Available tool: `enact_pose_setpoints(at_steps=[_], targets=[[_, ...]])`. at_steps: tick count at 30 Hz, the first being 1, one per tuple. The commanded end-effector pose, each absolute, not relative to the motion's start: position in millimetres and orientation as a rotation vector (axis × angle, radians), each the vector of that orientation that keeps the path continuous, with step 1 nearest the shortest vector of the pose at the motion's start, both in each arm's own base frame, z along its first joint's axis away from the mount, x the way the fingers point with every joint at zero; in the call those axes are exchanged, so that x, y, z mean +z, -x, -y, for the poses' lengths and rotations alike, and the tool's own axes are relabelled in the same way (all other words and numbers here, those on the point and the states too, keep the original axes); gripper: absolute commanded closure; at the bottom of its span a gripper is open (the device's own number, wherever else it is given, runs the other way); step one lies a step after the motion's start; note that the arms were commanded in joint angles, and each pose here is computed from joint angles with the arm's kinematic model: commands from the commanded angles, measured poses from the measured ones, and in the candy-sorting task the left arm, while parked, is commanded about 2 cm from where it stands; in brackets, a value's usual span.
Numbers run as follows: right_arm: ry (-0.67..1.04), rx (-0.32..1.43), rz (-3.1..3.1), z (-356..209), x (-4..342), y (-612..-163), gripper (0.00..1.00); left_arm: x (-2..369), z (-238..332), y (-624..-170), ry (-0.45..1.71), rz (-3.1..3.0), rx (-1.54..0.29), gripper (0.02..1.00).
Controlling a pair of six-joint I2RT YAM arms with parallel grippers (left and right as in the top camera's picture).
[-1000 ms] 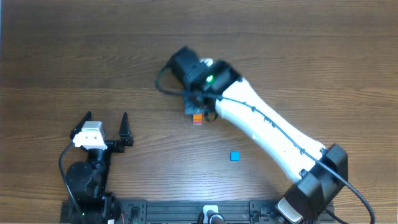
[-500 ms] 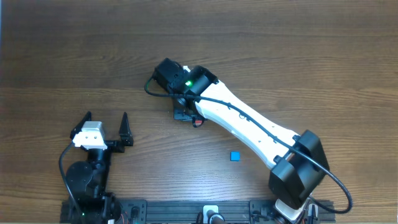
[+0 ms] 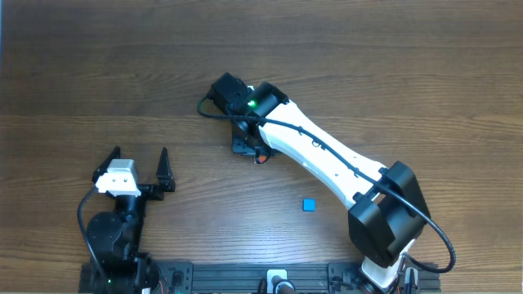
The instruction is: Stack Cubes
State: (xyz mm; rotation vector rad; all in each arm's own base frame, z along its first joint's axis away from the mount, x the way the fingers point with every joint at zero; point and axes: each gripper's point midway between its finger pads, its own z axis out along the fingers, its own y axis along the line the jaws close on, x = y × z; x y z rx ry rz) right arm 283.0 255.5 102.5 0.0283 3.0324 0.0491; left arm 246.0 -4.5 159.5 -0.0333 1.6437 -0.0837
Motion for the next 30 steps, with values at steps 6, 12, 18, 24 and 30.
enact_pose_setpoints(at_steps=[6,12,18,24,30], targets=[[-0.022,0.068,-3.068,-252.1,82.0,-282.3,0.989,157.5,7.0,-246.1,0.014,-1.643,-0.084,0.02],[-0.022,0.083,-3.057,-254.4,82.1,-284.9,0.991,157.5,7.0,-246.1,0.014,-1.643,-0.084,0.02],[-0.023,0.077,-3.051,-253.9,82.1,-286.1,0.985,157.5,7.0,-246.1,0.014,-1.643,-0.084,0.023],[-0.012,0.068,-3.05,-252.8,81.8,-286.1,0.989,157.5,7.0,-246.1,0.014,-1.643,-0.084,0.02],[-0.001,0.057,-3.047,-251.5,81.4,-286.5,0.989,157.5,7.0,-246.1,0.014,-1.643,-0.084,0.02]])
